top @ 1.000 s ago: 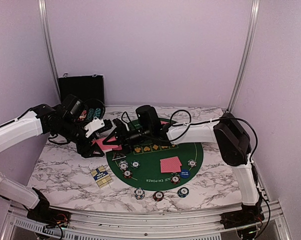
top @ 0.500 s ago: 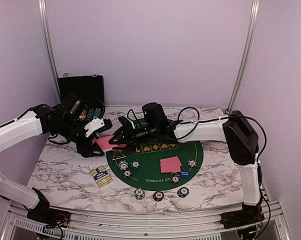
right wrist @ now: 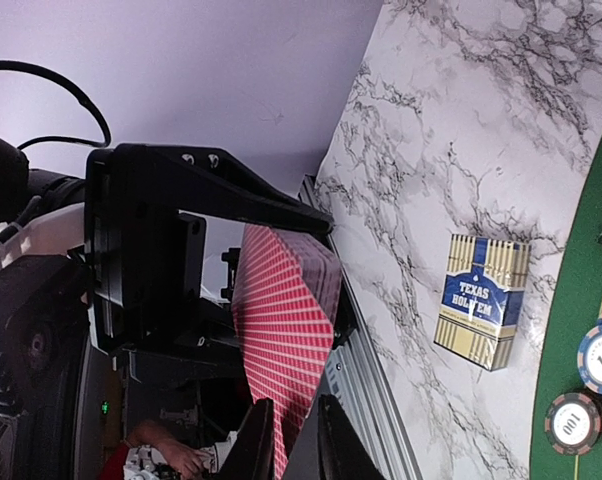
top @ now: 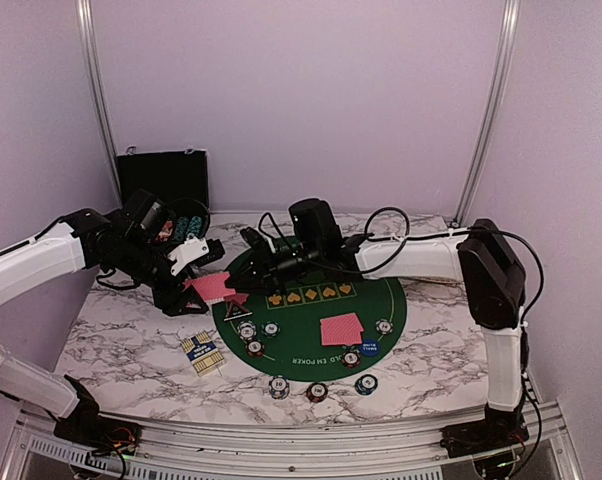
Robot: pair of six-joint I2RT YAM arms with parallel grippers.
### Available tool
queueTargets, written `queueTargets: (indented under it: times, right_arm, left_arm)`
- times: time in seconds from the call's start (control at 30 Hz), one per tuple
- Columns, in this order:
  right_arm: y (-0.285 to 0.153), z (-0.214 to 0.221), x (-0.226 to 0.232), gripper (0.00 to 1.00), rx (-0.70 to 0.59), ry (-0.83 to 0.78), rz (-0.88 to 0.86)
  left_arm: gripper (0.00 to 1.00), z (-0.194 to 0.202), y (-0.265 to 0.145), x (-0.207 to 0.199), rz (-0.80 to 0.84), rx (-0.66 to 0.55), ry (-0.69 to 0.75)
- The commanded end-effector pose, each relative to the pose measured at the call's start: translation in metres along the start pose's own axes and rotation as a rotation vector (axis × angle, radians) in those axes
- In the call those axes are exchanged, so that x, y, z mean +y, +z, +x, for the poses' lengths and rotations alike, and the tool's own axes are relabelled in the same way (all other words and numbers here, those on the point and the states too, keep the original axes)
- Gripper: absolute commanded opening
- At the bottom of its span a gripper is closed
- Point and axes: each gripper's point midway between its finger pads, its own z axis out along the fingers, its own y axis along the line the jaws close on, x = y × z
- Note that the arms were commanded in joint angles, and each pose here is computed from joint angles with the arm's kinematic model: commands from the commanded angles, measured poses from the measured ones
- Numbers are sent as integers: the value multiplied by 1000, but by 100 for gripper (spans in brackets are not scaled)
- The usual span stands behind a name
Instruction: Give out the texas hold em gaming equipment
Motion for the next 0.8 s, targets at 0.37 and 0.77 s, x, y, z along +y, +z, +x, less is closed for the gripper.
queueTargets:
  times: [0.37, 0.77]
  right_arm:
    - [-15, -3, 16, 0, -11, -24, 6]
    - [-35, -10, 30, 0, -44, -25, -17]
  left_arm:
    - [0, -6, -8, 2, -21, -40, 11]
    - [0, -2, -7, 3, -32, -31, 18]
